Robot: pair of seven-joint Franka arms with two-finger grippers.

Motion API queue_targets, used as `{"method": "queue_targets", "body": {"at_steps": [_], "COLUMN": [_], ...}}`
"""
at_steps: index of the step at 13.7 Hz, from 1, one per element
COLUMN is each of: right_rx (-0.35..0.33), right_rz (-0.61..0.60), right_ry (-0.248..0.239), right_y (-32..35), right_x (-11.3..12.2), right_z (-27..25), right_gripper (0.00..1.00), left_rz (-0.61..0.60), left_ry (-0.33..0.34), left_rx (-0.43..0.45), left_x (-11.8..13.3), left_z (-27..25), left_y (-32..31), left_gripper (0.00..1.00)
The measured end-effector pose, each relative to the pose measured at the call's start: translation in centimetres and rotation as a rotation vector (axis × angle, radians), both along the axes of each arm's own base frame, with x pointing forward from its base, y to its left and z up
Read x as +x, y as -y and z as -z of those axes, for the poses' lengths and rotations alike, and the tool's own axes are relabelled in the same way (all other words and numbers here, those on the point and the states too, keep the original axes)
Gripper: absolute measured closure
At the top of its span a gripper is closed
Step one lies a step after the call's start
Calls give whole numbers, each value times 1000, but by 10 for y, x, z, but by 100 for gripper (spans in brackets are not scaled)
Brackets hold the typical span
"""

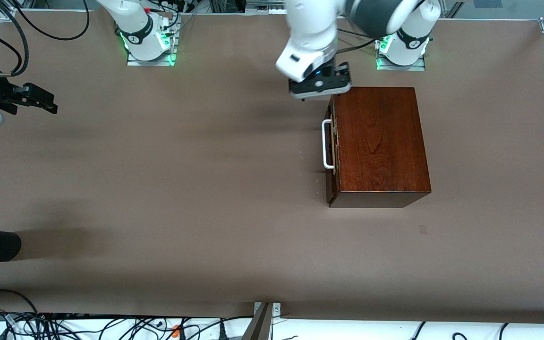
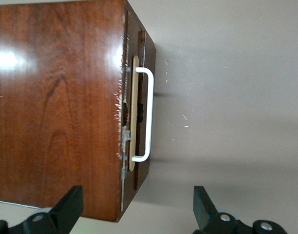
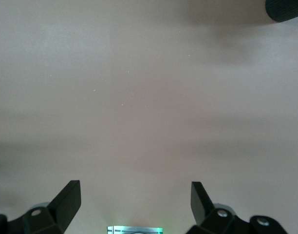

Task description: Open drawer, take yellow block, close drawer

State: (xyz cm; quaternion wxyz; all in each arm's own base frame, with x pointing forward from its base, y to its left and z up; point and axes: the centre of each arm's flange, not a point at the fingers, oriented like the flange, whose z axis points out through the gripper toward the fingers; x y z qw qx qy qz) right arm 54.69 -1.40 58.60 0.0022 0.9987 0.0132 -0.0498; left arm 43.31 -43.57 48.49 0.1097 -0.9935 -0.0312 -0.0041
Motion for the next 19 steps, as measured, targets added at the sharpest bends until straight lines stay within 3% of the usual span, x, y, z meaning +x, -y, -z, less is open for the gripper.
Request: {"method": "queue_targets", "body": {"at_steps": [6, 10, 19], "right_rx": [0, 0, 0], "right_rz": [0, 0, 0], "right_ry": [0, 0, 0], "right_y": [0, 0, 0], "right_x": [0, 0, 0], "right_z": [0, 0, 0], "right_gripper": [0, 0, 0], "left_rz": [92, 144, 201], "left_ry": [-64, -110, -141], "left_rx": [70, 64, 135], "left_x": [15, 21, 37], "left_z": [82, 110, 169], "left_y": [17, 19, 10], "left_gripper": [0, 0, 0]}}
